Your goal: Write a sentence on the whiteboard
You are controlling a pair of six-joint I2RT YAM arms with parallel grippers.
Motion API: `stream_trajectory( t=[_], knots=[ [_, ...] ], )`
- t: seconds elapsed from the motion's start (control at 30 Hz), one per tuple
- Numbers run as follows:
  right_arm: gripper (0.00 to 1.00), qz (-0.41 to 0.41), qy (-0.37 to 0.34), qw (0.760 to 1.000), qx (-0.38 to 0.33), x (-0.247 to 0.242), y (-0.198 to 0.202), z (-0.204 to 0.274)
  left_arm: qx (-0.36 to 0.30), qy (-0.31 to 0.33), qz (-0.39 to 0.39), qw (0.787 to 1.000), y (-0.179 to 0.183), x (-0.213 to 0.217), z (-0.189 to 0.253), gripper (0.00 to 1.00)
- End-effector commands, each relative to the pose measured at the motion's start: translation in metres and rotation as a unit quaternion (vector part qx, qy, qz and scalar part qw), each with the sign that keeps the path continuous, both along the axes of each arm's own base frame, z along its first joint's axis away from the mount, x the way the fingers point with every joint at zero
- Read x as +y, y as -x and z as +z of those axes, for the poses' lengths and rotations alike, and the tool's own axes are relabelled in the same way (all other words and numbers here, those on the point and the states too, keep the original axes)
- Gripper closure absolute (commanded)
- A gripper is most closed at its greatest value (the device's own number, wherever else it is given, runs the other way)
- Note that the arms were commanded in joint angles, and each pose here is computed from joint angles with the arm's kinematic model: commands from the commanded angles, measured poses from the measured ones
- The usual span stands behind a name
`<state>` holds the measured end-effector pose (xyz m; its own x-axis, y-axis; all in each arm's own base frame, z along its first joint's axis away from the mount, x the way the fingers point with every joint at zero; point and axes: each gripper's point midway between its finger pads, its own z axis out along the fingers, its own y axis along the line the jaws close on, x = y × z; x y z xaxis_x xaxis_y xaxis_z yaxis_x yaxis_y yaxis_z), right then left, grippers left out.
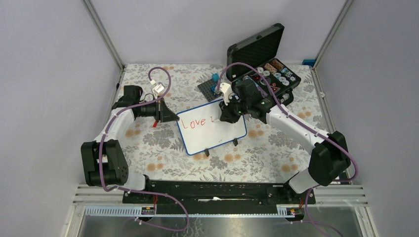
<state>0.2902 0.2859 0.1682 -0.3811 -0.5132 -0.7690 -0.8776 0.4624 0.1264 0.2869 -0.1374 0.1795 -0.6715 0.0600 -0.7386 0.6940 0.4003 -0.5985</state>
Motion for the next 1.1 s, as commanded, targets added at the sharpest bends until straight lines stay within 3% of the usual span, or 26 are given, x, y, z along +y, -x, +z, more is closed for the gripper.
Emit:
stream_trajectory(
  t=[0.0,0.6,1.07],
  knots=[
    [1.0,-0.014,0.0,0.999,-0.05,-0.005,-0.013,0.025,-0.034,-0.001,-0.006,0.999,0.002,-0.001,0.011,1.0],
    [1.0,0.001,-0.046,0.997,-0.059,0.009,-0.012,0.063,-0.035,0.0,-0.007,0.999,0.002,-0.001,0.011,1.0],
    [1.0,-0.002,-0.034,0.998,-0.051,0.014,-0.022,0.049,-0.034,0.001,-0.008,0.999,0.001,-0.002,0.011,1.0]
  ],
)
